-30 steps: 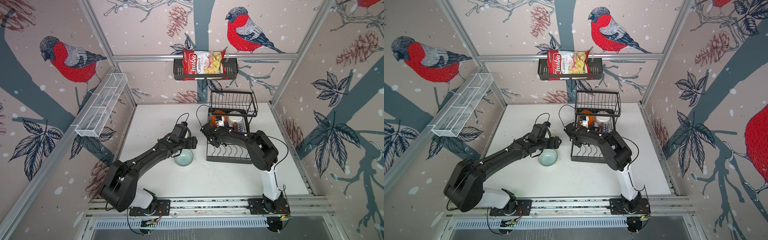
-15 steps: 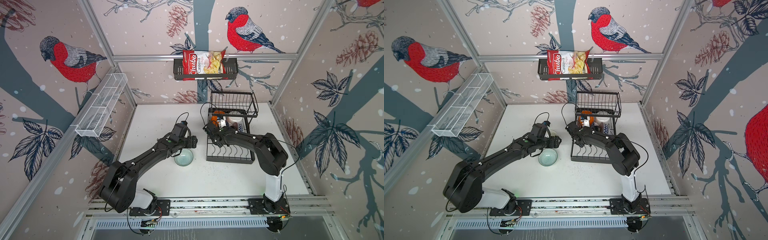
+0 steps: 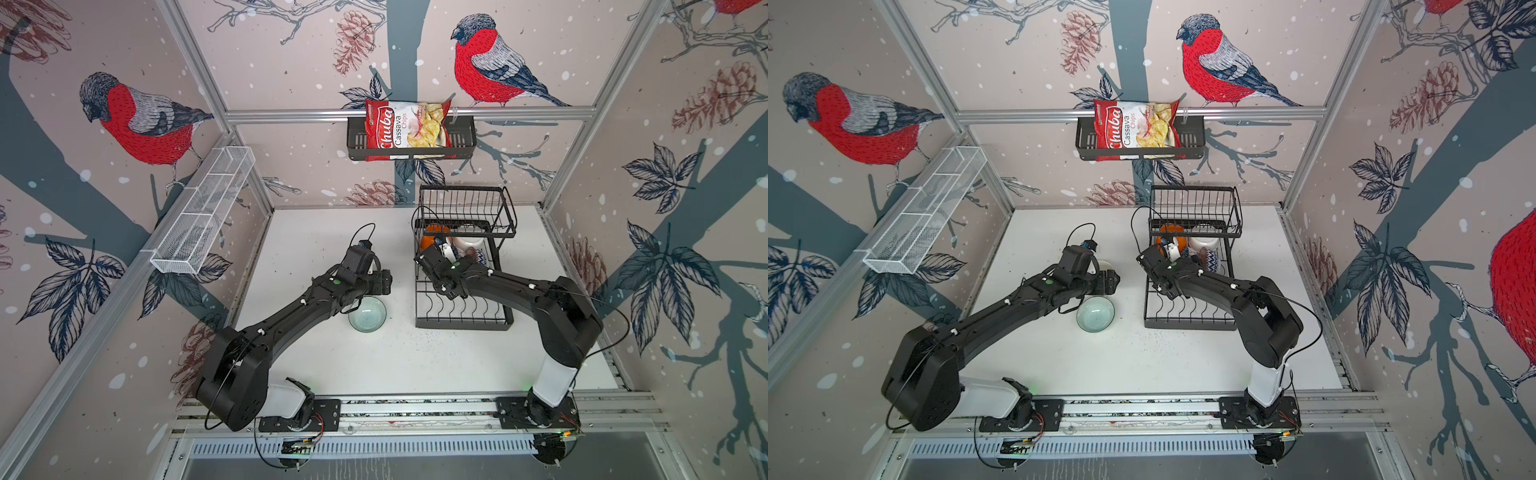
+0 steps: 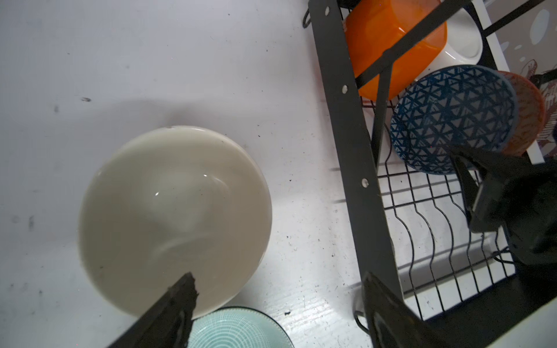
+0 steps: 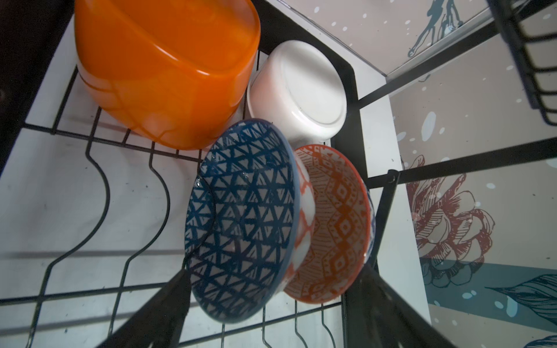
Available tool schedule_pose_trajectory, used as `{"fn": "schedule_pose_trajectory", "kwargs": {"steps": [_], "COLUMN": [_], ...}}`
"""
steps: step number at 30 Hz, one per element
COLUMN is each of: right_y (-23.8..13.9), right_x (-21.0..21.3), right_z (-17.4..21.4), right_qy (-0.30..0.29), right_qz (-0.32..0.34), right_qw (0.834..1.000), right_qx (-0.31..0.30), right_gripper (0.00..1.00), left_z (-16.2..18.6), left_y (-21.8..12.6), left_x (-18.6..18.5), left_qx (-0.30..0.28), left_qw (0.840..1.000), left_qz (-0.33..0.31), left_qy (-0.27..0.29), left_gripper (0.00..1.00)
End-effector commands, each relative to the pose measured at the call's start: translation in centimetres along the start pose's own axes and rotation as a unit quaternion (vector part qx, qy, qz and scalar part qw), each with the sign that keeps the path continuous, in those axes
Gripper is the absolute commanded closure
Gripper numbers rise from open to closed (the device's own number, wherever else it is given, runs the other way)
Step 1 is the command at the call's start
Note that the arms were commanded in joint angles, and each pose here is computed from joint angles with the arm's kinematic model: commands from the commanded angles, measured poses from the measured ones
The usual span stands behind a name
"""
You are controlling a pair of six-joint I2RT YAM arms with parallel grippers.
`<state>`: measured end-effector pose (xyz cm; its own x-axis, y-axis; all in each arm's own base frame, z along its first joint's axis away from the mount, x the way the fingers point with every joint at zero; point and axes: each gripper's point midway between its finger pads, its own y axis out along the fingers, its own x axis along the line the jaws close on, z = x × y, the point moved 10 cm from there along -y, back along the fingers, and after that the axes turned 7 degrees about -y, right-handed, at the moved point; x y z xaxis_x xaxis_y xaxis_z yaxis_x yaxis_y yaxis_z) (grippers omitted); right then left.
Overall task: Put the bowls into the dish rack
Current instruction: 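Open the right gripper and draw it back from the blue bowl, then lower the left gripper over the pale green bowl while right gripper rises from rack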
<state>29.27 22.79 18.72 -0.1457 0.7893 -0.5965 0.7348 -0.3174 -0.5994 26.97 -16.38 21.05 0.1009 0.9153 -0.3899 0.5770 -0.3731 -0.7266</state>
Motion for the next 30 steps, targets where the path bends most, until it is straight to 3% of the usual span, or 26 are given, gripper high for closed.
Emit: {"fn": "schedule_pose_trajectory", "kwargs": {"steps": [1,11,30], "right_y": [-1.4,-1.5,0.3], "right_x": [-1.3,-1.5,1.3], "right_z": [-2.3,-2.2,-0.3], "right_qy": [0.088,0.096,0.059], "right_qz": [0.020,-0.012,-0.026], "right_qw": [0.993,0.992,0.997], "right_qx": [-0.070,-0.079,-0.042], "right_gripper": [0.11,0.08,0.04], "left_z": [-0.1,0.0,0.3], "left_y": [-0.4,-1.0,-1.5], "left_x": [0.1,0.5,1.4], "left_qx": [-0.006,-0.009,-0.017], "left_qw": [1.000,0.999,0.998], "left_qz": [-0.012,-0.025,-0.060], "left_qy": [-0.008,-0.018,-0.024], "left_gripper": [0.14,0.14,0.14]}}
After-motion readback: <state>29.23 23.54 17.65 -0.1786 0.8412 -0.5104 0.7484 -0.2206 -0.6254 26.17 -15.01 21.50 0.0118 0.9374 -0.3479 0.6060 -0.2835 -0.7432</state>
